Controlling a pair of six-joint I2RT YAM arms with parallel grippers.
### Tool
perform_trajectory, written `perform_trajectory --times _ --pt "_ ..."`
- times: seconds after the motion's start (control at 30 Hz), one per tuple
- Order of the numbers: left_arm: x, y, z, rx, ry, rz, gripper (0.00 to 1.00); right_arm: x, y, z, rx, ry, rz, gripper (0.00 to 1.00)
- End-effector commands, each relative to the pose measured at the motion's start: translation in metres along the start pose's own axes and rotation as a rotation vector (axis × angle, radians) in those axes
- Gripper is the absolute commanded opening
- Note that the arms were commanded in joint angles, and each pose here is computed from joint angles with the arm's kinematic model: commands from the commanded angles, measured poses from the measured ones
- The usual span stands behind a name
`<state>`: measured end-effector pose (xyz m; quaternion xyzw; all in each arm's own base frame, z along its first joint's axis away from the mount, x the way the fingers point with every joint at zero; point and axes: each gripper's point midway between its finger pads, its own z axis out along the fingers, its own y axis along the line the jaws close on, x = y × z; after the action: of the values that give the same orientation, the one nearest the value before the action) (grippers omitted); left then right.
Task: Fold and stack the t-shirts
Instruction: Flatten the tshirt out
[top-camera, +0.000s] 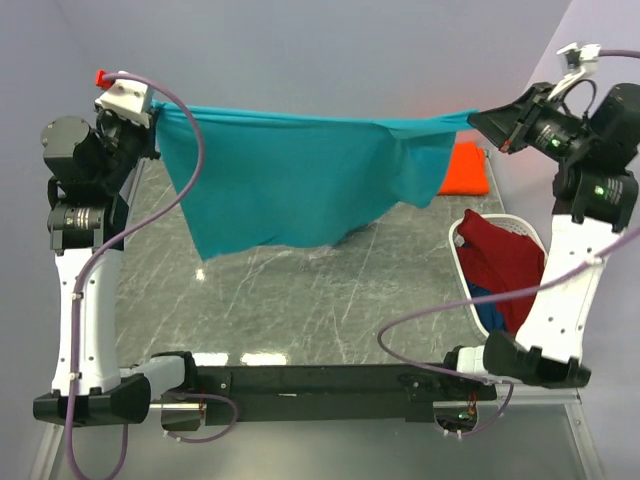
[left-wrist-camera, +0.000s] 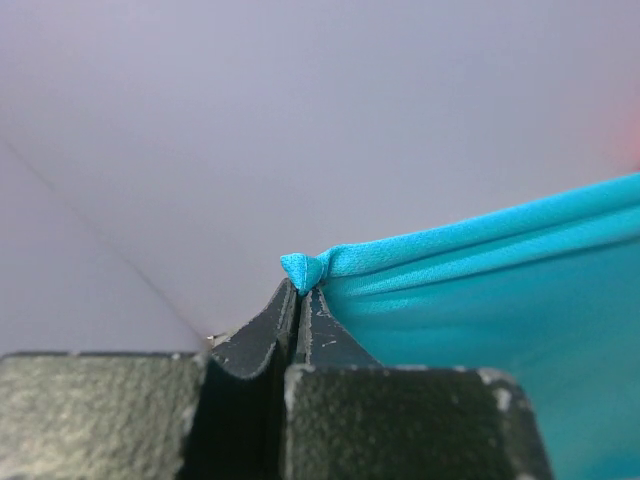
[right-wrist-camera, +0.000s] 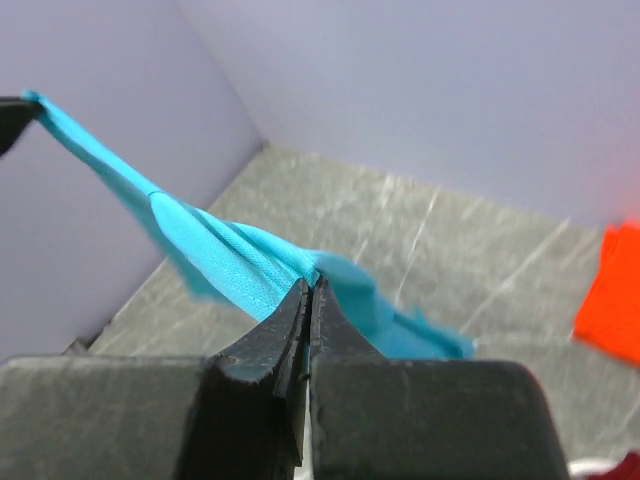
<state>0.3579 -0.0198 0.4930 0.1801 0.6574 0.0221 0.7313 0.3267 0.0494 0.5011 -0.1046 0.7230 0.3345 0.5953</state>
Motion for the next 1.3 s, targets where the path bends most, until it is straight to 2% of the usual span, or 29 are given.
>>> perform_trajectory --times 0.0,0.3,0.63,0.8,0.93,1.0,1.07,1.17,1.27 --pt "-0.004 0.045 0.005 -0.219 -0.003 0.001 0.00 -0.047 0.002 -0.009 0.074 -0.165 -0.066 0.00" --pt "-0.021 0.022 -0.035 -0.159 -0.059 -0.005 0.00 -0.055 0.025 -0.042 0.186 -0.243 -0.230 0.00" --pt "-0.044 -0.006 -0.127 -0.155 -0.100 -0.040 0.00 -0.055 0.107 -0.128 0.352 -0.442 -0.505 0.00" --pt "-0.066 -0.012 -0.167 -0.174 -0.158 -0.044 0.01 -0.056 0.141 -0.161 0.395 -0.534 -0.584 0.00" --pt "-0.076 -0.012 -0.182 -0.185 -0.155 -0.055 0.01 -0.069 0.157 -0.174 0.414 -0.590 -0.616 0.00" --pt "-0.074 -0.010 -0.181 -0.191 -0.126 -0.062 0.01 -0.075 0.158 -0.173 0.407 -0.596 -0.615 0.00" --pt "-0.062 -0.008 -0.168 -0.183 -0.075 -0.060 0.01 -0.080 0.141 -0.157 0.393 -0.556 -0.591 0.00" --pt "-0.028 -0.017 -0.144 -0.124 0.019 -0.081 0.01 -0.076 0.101 -0.119 0.338 -0.446 -0.518 0.00" --pt "0.035 -0.037 -0.115 -0.020 0.179 -0.138 0.01 -0.051 0.066 -0.076 0.217 -0.309 -0.414 0.00"
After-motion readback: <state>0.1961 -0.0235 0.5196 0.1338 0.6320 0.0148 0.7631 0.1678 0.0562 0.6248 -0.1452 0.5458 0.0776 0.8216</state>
